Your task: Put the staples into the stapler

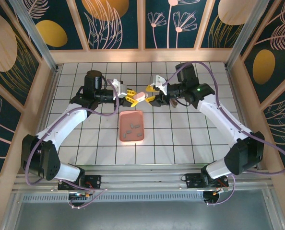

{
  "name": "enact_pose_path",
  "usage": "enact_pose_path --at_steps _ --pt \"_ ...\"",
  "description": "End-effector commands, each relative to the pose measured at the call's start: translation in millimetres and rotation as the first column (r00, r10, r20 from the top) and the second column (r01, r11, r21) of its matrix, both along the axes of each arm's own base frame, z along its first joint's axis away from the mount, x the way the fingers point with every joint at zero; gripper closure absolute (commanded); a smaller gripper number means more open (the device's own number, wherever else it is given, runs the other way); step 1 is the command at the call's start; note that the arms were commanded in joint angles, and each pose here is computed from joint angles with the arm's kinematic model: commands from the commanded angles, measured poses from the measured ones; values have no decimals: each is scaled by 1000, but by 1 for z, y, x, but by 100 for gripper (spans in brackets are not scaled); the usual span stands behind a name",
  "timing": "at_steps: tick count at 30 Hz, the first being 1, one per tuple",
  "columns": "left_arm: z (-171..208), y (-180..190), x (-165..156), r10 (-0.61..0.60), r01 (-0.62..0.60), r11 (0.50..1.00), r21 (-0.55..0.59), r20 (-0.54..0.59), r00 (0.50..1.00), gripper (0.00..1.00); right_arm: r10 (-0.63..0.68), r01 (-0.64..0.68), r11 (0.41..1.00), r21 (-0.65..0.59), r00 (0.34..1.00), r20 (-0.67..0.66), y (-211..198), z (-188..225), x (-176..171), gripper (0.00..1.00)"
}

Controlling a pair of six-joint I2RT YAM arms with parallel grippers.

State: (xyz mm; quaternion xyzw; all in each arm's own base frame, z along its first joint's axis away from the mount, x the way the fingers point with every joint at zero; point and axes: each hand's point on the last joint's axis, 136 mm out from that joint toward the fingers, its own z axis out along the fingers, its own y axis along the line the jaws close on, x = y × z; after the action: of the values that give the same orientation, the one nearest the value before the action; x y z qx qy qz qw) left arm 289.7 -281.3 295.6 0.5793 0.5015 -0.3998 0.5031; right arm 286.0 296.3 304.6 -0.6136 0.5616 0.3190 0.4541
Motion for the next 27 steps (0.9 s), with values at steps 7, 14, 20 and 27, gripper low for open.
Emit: enact_pose_path --at_steps 7,14,20,27 --pt "16 -2 -11 -75 76 996 -37 45 996 100 96 -95 995 -23 995 19 6 2 -6 55" --pt "17 -3 -11 -80 82 996 -41 43 996 100 134 -134 991 3 991 11 12 4 -9 57" --pt "17 -3 -10 -80 81 996 -41 36 996 100 149 -149 989 23 989 12 17 8 -10 58" --pt "15 -4 -7 -66 67 997 -35 29 997 100 150 -150 988 30 989 18 16 11 -12 54"
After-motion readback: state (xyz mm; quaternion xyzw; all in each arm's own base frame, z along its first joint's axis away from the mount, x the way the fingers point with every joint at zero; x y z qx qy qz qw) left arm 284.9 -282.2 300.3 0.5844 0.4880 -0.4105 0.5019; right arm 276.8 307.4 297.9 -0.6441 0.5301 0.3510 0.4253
